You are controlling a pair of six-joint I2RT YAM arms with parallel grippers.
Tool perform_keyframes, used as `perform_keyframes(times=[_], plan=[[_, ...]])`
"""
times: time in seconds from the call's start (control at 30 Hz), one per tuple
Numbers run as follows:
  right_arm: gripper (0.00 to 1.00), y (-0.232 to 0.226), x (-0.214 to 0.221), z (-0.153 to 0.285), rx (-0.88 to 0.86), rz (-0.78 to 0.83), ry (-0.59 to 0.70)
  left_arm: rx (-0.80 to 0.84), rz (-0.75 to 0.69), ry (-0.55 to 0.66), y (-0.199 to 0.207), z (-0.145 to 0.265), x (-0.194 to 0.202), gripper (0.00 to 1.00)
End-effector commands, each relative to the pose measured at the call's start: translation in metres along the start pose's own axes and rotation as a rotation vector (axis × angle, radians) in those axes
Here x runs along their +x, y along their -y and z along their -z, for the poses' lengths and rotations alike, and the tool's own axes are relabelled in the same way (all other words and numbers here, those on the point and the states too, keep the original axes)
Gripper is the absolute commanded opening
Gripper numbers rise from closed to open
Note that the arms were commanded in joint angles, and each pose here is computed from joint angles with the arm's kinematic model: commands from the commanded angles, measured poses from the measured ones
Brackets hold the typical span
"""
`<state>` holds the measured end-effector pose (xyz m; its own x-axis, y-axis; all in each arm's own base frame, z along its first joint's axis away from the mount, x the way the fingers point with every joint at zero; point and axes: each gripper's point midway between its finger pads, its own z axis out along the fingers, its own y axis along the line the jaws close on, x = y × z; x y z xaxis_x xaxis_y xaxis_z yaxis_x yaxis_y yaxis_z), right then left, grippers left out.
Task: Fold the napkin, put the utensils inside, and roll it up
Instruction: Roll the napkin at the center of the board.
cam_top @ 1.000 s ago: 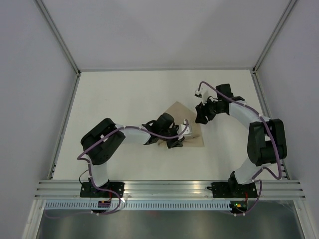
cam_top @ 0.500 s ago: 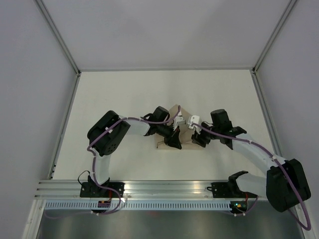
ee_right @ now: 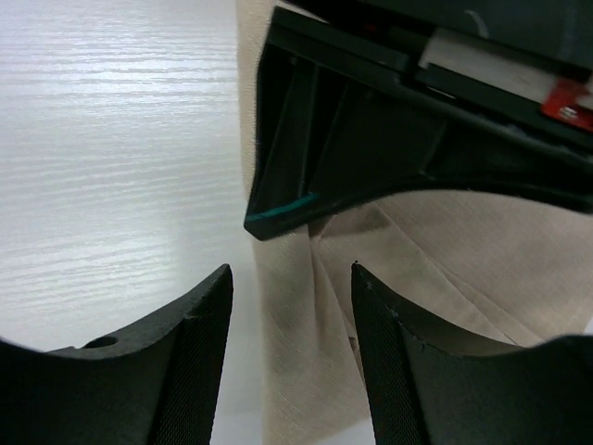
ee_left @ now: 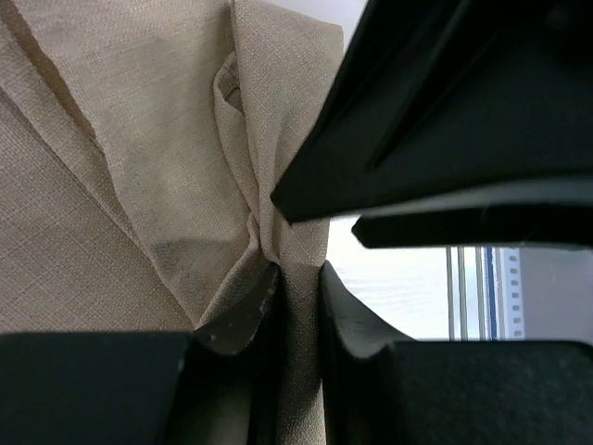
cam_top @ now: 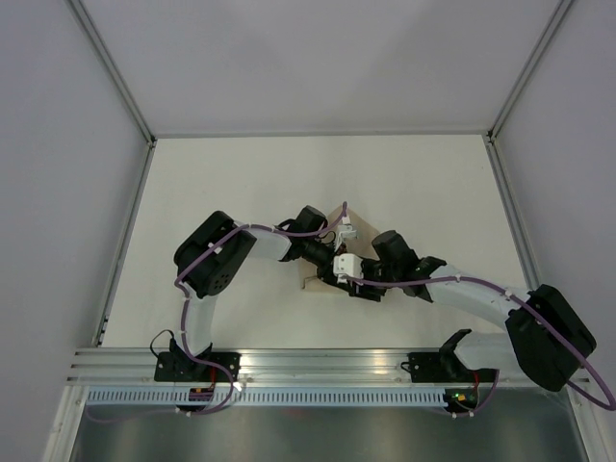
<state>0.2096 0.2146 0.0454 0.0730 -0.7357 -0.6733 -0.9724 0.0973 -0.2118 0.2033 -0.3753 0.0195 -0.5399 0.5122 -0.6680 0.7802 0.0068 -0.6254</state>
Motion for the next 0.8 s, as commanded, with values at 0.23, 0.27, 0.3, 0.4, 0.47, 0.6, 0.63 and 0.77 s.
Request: perform_keyframes(times=[0.23,0.27,0.3,0.4,0.47,0.6,0.63,0.77], plan=[[0.54,-0.003,0.003,-0.019,-0.011,0.059,-0.068,-0.025,0.119,-0.079,-0.007,-0.004,0.036,0.02],[0.53,-0.002,0.005,-0.021,-0.01,0.057,-0.076,-0.023,0.117,-0.079,-0.007,-0.004,0.035,0.02],[0.51,-0.003,0.008,-0.023,-0.014,0.054,-0.088,-0.023,0.117,-0.079,-0.007,-0.004,0.036,0.02],[0.47,-0.004,0.013,-0.027,-0.024,0.054,-0.104,-0.021,0.113,-0.077,-0.006,-0.004,0.035,0.02],[0.44,-0.006,0.014,-0.028,-0.032,0.052,-0.109,-0.022,0.112,-0.077,-0.006,-0.003,0.035,0.02],[0.25,-0.008,0.018,-0.032,-0.052,0.042,-0.123,-0.028,0.101,-0.072,-0.005,-0.001,0.032,0.02],[0.2,-0.008,0.017,-0.032,-0.058,0.042,-0.124,-0.037,0.095,-0.072,-0.006,-0.001,0.031,0.03],[0.05,-0.015,0.025,-0.032,-0.096,0.032,-0.158,-0.077,0.074,-0.031,-0.008,0.007,0.018,0.3]])
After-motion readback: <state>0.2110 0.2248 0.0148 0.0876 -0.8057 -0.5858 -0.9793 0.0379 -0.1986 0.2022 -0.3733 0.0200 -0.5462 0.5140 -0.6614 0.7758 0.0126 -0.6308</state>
